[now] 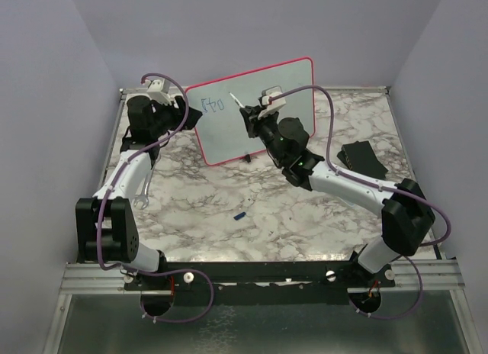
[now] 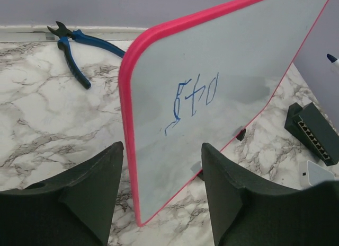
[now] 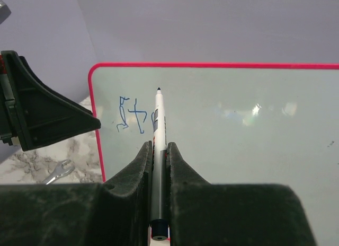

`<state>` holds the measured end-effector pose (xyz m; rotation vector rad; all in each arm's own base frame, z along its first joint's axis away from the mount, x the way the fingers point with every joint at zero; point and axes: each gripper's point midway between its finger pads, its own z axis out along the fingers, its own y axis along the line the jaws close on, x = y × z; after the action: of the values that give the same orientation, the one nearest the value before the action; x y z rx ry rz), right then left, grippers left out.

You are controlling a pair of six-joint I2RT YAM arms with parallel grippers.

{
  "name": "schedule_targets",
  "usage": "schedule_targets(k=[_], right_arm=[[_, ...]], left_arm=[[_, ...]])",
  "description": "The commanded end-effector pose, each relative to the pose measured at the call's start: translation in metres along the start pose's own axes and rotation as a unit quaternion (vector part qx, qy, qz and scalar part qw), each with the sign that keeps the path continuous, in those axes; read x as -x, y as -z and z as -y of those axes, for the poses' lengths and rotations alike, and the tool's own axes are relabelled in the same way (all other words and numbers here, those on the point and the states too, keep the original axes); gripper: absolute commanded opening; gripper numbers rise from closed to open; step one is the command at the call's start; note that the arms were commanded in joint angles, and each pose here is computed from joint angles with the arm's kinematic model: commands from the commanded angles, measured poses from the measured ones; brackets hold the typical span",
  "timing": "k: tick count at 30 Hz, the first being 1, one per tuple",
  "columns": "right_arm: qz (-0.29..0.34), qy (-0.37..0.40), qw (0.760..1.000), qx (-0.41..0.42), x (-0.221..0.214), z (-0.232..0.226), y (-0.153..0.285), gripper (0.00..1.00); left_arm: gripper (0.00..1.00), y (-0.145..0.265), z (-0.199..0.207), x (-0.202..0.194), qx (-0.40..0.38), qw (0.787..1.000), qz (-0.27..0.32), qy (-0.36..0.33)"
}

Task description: Write a sentence on the whiteboard

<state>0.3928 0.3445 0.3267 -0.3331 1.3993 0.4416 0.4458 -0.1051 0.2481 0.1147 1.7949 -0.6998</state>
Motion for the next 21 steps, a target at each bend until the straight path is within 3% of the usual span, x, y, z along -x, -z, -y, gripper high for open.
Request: schedule_targets(k=[1, 10, 21], right_arm=[[-0.03, -0.012, 0.999, 0.014, -0.018, 0.007, 0.006, 0.01], [-0.044, -0.006, 0.998, 0.034, -0.036, 0.002, 0.004, 0.01], [-0.064, 0.005, 0.998, 0.027, -0.054, 0.002, -0.007, 0.01]], left_arm=[[0.66, 0.008, -0.011, 0.002, 0.012, 1.0, 0.004, 0.002], [0.68, 0.0, -0.012, -0.008, -0.002, 1.0, -0.012, 0.018], [0.52, -0.008, -0.004, -0.012, -0.03, 0.999, -0.013, 0.029]])
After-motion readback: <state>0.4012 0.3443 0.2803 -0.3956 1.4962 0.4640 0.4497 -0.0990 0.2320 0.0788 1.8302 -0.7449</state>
